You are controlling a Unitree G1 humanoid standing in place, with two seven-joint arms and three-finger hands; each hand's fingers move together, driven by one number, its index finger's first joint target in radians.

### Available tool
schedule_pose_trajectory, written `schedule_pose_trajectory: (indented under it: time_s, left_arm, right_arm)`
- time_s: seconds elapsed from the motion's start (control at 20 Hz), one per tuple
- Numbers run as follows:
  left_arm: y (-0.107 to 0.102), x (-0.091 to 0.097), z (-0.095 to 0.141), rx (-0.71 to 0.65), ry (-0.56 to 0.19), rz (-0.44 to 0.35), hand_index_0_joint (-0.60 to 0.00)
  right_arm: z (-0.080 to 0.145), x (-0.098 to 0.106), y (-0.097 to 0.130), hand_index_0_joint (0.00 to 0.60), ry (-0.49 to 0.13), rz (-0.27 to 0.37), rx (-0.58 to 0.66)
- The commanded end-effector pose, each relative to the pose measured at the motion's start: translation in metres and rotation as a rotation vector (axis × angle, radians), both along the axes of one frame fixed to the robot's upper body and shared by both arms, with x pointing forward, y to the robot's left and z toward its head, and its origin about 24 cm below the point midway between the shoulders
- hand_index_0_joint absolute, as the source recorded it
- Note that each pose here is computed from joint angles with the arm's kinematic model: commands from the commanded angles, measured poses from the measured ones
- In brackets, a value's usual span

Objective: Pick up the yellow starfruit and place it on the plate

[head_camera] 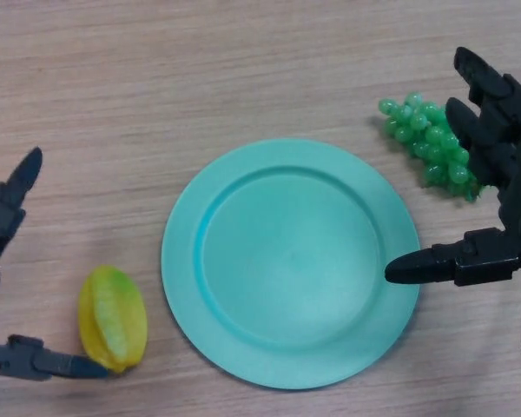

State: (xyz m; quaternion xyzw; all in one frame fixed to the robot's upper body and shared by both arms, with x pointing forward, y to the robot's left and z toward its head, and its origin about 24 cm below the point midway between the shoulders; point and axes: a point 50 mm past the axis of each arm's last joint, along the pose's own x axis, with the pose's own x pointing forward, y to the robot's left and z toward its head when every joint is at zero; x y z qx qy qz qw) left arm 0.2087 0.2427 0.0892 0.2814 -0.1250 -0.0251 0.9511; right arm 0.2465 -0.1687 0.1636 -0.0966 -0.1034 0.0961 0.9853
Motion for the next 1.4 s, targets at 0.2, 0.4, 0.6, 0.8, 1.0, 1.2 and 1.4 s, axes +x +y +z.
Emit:
schedule_pose_trajectory:
  time_s: [0.2,0.4,0.6,0.8,1.0,1.2,1.4]
  left_arm:
    - [0.007,-0.008,0.003,-0.014,-0.12,0.015,0.0]
    - [0.006,-0.001,-0.011,-0.025,-0.111,0.024,0.0]
    - [0.003,0.007,-0.021,-0.05,-0.093,0.023,0.0]
    - [-0.005,0.013,-0.029,-0.08,-0.056,0.005,0.0]
    - [-0.01,0.013,-0.032,-0.058,-0.054,-0.006,-0.451]
    - [-0.024,0.013,-0.04,0.032,-0.054,-0.053,-0.6]
    - [-0.025,0.012,-0.043,0.113,-0.025,-0.051,-0.6]
  right_arm:
    - [0.03,-0.006,0.001,0.0,-0.227,0.027,-0.009]
    - [0.034,-0.007,0.002,0.0,-0.242,0.03,-0.005]
    - [0.034,-0.01,0.002,0.0,-0.261,0.03,-0.024]
    - [0.036,-0.011,0.003,0.0,-0.277,0.031,-0.016]
    - [0.037,-0.012,0.002,0.0,-0.275,0.03,-0.014]
    - [0.036,-0.013,0.001,0.0,-0.27,0.024,-0.007]
    - [0.036,-0.015,0.001,0.0,-0.255,0.02,0.011]
